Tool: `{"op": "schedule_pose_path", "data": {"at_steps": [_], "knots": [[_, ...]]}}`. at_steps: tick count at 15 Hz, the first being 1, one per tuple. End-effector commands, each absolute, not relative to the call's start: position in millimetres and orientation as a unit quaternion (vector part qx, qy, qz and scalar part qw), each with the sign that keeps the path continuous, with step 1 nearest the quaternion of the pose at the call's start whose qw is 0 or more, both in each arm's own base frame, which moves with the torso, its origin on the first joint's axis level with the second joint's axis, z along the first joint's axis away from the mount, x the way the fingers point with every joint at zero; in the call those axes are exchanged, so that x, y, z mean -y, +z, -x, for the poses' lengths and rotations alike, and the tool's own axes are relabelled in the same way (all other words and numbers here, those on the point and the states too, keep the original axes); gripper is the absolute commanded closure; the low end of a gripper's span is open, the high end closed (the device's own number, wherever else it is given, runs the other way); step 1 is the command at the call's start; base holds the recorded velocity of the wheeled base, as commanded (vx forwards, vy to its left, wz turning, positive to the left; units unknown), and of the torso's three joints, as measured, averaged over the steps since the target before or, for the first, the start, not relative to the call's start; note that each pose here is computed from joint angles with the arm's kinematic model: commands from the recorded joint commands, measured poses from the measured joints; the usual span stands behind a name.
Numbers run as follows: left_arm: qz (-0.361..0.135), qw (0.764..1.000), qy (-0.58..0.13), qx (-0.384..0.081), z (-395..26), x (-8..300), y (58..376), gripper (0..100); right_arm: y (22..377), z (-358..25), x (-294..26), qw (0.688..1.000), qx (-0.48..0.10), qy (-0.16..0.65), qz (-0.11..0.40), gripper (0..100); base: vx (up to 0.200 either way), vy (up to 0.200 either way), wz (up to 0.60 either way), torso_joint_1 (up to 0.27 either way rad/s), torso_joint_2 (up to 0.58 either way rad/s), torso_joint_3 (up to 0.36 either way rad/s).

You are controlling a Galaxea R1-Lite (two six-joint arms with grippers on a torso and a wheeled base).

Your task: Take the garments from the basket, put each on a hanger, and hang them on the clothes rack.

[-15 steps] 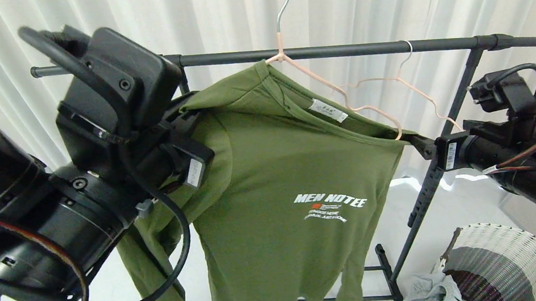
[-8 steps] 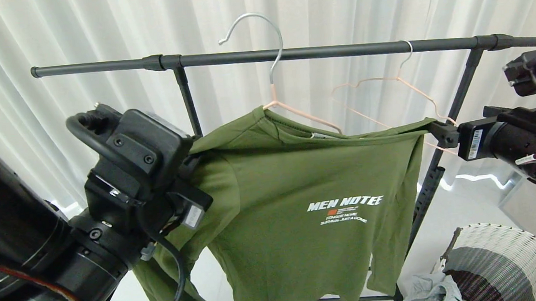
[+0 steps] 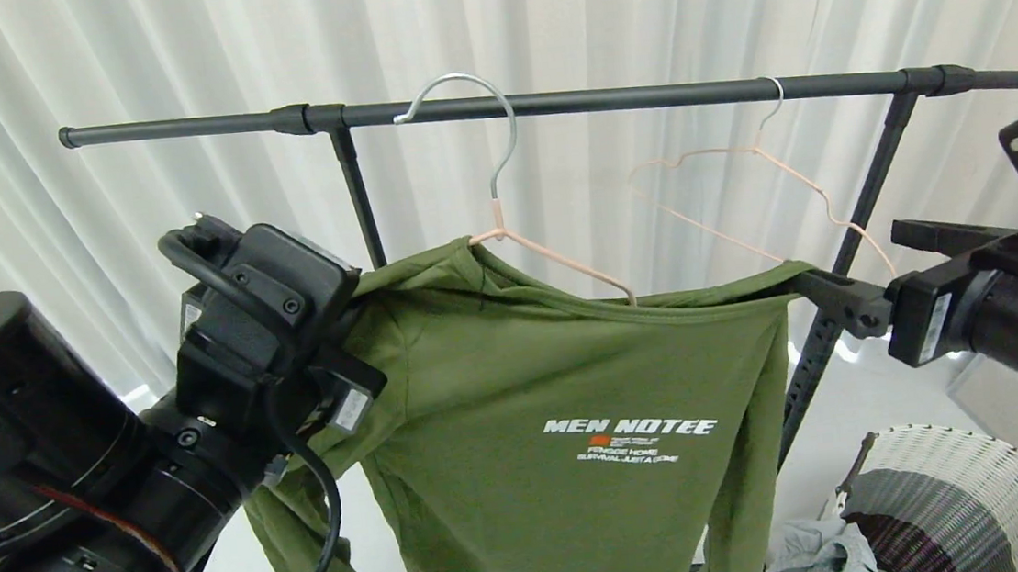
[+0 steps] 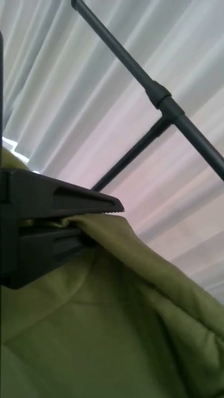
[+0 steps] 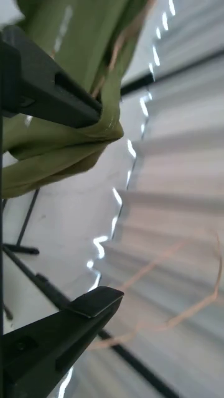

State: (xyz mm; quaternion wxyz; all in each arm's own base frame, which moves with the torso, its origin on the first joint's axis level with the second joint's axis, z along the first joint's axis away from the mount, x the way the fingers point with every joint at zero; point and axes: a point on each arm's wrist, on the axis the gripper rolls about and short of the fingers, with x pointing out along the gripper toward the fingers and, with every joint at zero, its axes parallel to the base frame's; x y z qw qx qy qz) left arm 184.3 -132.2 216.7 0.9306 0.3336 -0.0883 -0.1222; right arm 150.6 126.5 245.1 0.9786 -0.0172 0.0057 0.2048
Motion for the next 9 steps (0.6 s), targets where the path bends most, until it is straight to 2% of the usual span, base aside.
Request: {"op": "schedule_pose_path", "data": {"at_steps": [1, 5, 9], "knots": [[-0.327, 0.935, -0.106, 0.086, -186, 133, 219, 100, 244, -128, -126, 0.969, 0.004, 0.244, 0.023, 0, 0.000, 0.000, 0.00, 0.000, 0.00, 0.000], [-0.302, 0.946, -0.081, 0.081, -187, 133, 223, 100, 246, -119, -131, 0.960, 0.017, 0.274, 0.049, 0, 0.000, 0.000, 0.00, 0.000, 0.00, 0.000], [-0.280, 0.951, -0.078, 0.105, -188, 135, 226, 100, 243, -114, -139, 0.946, -0.010, 0.314, 0.082, 0, 0.000, 0.000, 0.00, 0.000, 0.00, 0.000]]}}
